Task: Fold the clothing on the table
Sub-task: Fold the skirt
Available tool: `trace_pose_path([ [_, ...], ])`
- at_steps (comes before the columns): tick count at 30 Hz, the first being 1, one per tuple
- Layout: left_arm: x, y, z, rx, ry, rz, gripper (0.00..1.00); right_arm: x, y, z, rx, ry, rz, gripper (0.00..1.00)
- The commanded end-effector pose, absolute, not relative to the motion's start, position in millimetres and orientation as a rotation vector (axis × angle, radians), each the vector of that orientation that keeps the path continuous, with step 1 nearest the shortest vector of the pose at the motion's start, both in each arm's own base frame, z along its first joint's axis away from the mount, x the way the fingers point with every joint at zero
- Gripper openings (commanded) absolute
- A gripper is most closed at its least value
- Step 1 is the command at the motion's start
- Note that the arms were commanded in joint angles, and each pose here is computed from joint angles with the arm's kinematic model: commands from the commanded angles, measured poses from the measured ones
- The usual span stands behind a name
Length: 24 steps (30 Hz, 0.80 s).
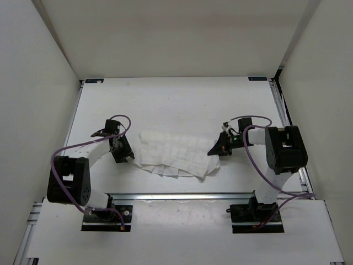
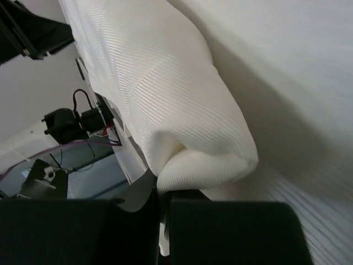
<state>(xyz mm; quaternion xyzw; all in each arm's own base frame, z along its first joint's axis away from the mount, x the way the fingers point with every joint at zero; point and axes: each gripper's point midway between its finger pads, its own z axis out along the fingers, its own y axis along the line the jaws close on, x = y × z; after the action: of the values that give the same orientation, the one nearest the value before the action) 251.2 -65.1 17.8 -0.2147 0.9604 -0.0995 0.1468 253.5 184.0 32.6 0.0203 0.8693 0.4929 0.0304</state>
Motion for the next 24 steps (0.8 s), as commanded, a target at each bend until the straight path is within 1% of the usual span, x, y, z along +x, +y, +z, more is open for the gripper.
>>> trace_pose_path([
  [1, 264, -76, 29, -0.509, 2.741, -0.285, 0.52, 275, 162, 36, 0.167, 2.641, 1.460, 0.00],
  [3, 266, -84, 32, -0.456, 2.754, -0.283, 0.51, 278, 151, 34, 0.195, 2.656, 1.412, 0.01],
  [6, 279, -93, 50, -0.422, 2.718, -0.325, 0.53, 286, 119, 32, 0.262, 2.670, 1.326, 0.00],
  [9, 309, -96, 86, -0.428, 2.616, -0.399, 0.55, 294, 95, 33, 0.277, 2.697, 1.241, 0.00],
  [11, 323, -91, 96, -0.442, 2.581, -0.411, 0.55, 295, 85, 29, 0.297, 2.723, 1.213, 0.00],
  [13, 335, -87, 99, -0.447, 2.559, -0.388, 0.56, 293, 82, 27, 0.305, 2.756, 1.198, 0.01],
  [15, 341, -90, 87, -0.446, 2.579, -0.363, 0.55, 294, 82, 28, 0.303, 2.755, 1.195, 0.00],
  [16, 349, -89, 89, -0.447, 2.552, -0.363, 0.55, 291, 84, 26, 0.311, 2.772, 1.205, 0.00],
  [18, 356, -103, 74, -0.419, 2.575, -0.354, 0.55, 286, 89, 23, 0.285, 2.805, 1.201, 0.00],
  [20, 369, -111, 70, -0.390, 2.561, -0.336, 0.49, 283, 93, 20, 0.254, 2.835, 1.186, 0.00],
  [22, 381, -119, 63, -0.373, 2.573, -0.323, 0.28, 276, 97, 16, 0.237, 2.889, 1.165, 0.00],
  [24, 390, -123, 60, -0.360, 2.576, -0.304, 0.21, 267, 103, 10, 0.196, 2.929, 1.162, 0.00],
])
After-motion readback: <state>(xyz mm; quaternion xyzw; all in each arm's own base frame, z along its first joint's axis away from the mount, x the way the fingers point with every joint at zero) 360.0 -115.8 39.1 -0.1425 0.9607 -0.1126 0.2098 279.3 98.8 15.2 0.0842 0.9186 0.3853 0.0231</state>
